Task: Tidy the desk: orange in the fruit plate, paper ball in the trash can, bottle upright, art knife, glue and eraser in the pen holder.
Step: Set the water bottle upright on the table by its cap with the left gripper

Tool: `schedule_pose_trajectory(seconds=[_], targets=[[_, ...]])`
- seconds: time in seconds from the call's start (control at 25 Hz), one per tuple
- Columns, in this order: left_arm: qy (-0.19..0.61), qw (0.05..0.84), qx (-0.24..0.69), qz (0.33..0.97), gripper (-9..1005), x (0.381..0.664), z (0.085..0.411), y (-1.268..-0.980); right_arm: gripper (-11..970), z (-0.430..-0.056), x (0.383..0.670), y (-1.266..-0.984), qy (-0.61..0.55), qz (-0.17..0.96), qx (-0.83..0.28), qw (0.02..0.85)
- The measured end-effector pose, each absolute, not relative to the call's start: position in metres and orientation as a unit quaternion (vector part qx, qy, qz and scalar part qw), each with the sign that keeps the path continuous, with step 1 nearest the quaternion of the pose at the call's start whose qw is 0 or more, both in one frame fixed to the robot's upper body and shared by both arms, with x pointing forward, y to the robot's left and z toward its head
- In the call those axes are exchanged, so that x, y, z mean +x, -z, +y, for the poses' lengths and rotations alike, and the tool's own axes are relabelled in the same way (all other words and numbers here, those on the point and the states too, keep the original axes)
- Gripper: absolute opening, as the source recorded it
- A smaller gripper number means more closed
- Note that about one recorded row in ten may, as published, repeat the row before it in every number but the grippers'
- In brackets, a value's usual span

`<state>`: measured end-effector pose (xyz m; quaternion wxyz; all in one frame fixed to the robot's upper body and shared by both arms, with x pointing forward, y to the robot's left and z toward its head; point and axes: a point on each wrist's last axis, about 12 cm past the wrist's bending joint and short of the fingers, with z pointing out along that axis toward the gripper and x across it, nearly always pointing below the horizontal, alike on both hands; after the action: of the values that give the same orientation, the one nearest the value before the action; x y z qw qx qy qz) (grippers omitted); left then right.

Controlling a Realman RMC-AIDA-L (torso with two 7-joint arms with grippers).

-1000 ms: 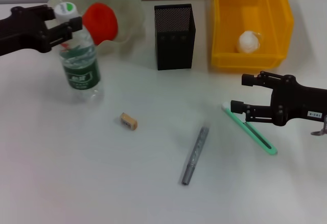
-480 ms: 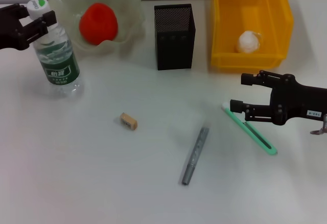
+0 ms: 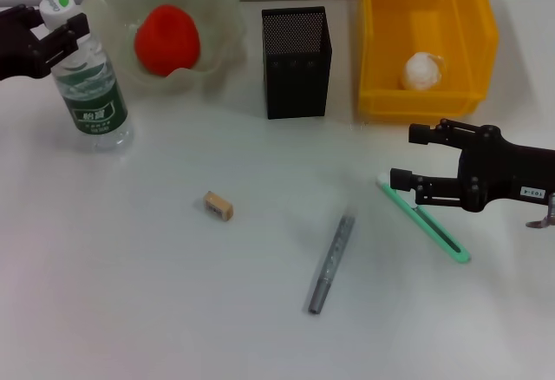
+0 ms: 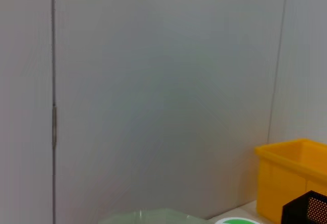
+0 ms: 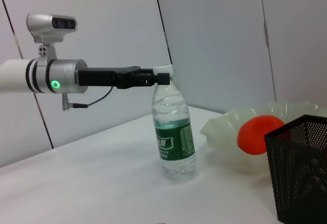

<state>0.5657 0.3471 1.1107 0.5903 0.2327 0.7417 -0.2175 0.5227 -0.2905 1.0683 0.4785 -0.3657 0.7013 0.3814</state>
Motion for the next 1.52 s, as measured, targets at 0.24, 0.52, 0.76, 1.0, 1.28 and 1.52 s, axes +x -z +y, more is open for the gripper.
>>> schedule_pose_trajectory(seconds=[0.24,0.52,0.76,1.0,1.28,1.52], targets=[[0.215,0.591,0.229,0.743,480,0.570,0.345,-1.110,828,-0.290,0.523,-1.069,-0.381,0.701,-0.366,0.479],[0.212,0.589,0.226,0.747,484,0.573,0.343,-1.108,828,-0.291,0.523,-1.069,-0.381,0.701,-0.366,0.479],[0.211,0.589,0.224,0.747,487,0.574,0.342,-1.107,828,-0.291,0.524,-1.069,-0.381,0.701,-0.366,0.479],[0.209,0.589,0.223,0.748,490,0.575,0.342,-1.107,828,-0.291,0.524,-1.070,-0.380,0.700,-0.367,0.480],[0.203,0.589,0.218,0.751,494,0.576,0.342,-1.106,828,-0.291,0.524,-1.069,-0.380,0.701,-0.367,0.480],[0.201,0.589,0.217,0.752,566,0.577,0.341,-1.105,828,-0.291,0.524,-1.069,-0.381,0.700,-0.366,0.480]])
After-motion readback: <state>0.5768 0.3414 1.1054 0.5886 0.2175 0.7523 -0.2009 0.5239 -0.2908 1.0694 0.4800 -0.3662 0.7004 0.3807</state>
